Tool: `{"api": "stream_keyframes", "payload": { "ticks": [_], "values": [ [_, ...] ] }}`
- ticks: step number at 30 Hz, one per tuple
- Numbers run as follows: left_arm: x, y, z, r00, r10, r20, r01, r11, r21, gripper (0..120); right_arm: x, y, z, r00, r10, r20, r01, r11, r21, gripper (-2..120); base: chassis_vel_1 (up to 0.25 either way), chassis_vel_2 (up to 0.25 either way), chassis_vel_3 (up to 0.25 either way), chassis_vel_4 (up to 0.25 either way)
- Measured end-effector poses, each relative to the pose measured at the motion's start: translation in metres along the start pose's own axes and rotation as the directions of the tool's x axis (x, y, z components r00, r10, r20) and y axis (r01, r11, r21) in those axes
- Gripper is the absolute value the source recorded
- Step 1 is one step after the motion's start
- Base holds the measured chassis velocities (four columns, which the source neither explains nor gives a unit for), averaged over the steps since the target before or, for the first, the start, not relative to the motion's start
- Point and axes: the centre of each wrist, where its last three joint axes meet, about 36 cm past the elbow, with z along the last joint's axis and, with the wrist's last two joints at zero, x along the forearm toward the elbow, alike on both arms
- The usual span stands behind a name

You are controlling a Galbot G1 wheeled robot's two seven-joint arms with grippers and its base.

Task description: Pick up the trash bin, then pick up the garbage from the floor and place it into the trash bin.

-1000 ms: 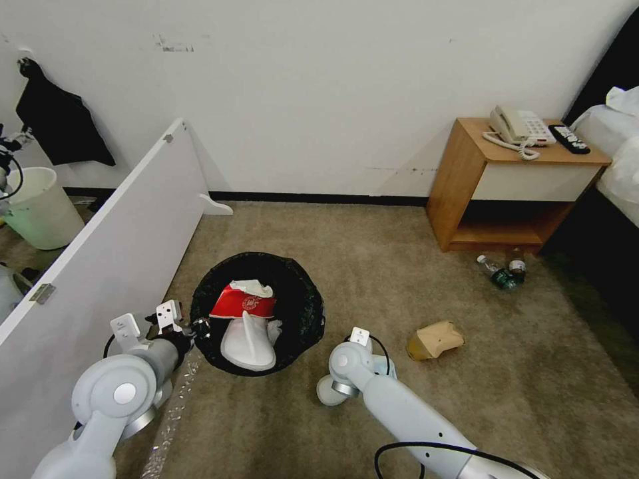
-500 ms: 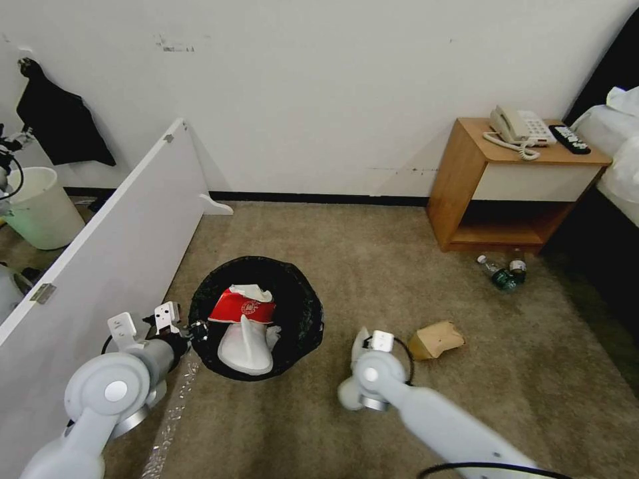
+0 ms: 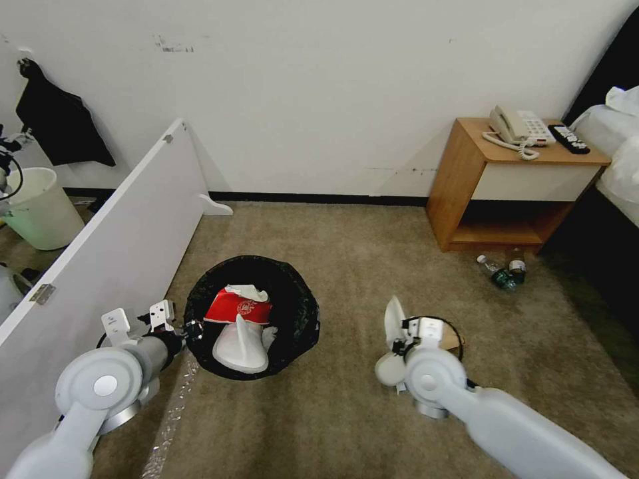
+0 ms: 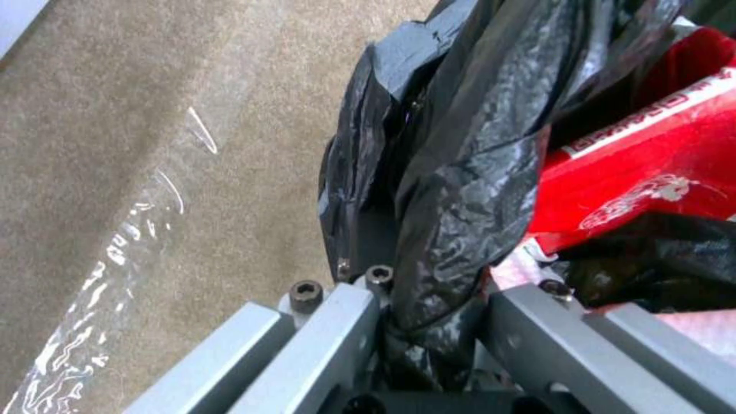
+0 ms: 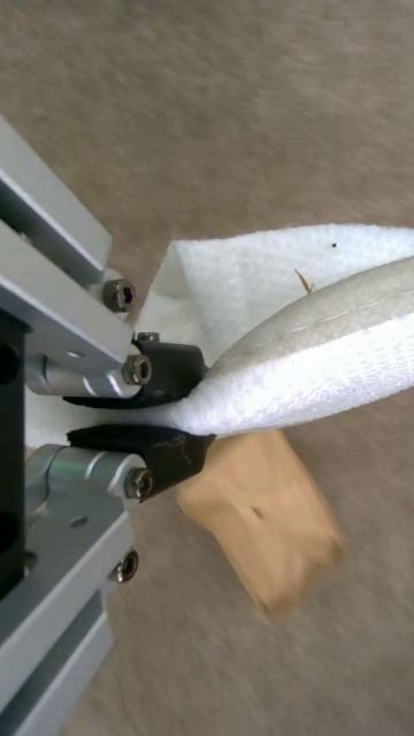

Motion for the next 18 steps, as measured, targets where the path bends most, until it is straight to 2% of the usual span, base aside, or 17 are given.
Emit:
{"api": "stream_keyframes", "payload": {
  "ticks": [5,10,12,18],
  "values": [
    [-0.001,-0.003,0.004,1.0,-0.002,-0.019,0.001,1.0,-0.006,0,0.022,-0.037,-0.015,0.993,0.006,0.115,-0.007,1.0,0.007,4,0.0,0.0,0.0,0.0],
    [-0.002,-0.005,0.007,1.0,0.002,-0.031,-0.003,1.0,-0.011,0,0.038,-0.062,-0.019,0.983,0.0,0.183,-0.004,1.0,0.021,4,0.0,0.0,0.0,0.0],
    [-0.003,-0.007,0.008,0.999,0.007,-0.04,-0.007,1.0,-0.02,0,0.043,-0.085,-0.016,0.959,-0.004,0.282,-0.018,0.997,0.074,4,0.0,0.0,0.0,0.0],
    [-0.005,-0.008,0.009,0.998,0.013,-0.059,-0.015,1.0,-0.027,0,0.049,-0.105,-0.016,0.929,-0.046,0.368,-0.007,0.99,0.142,4,0.0,0.0,0.0,0.0]
  ]
}}
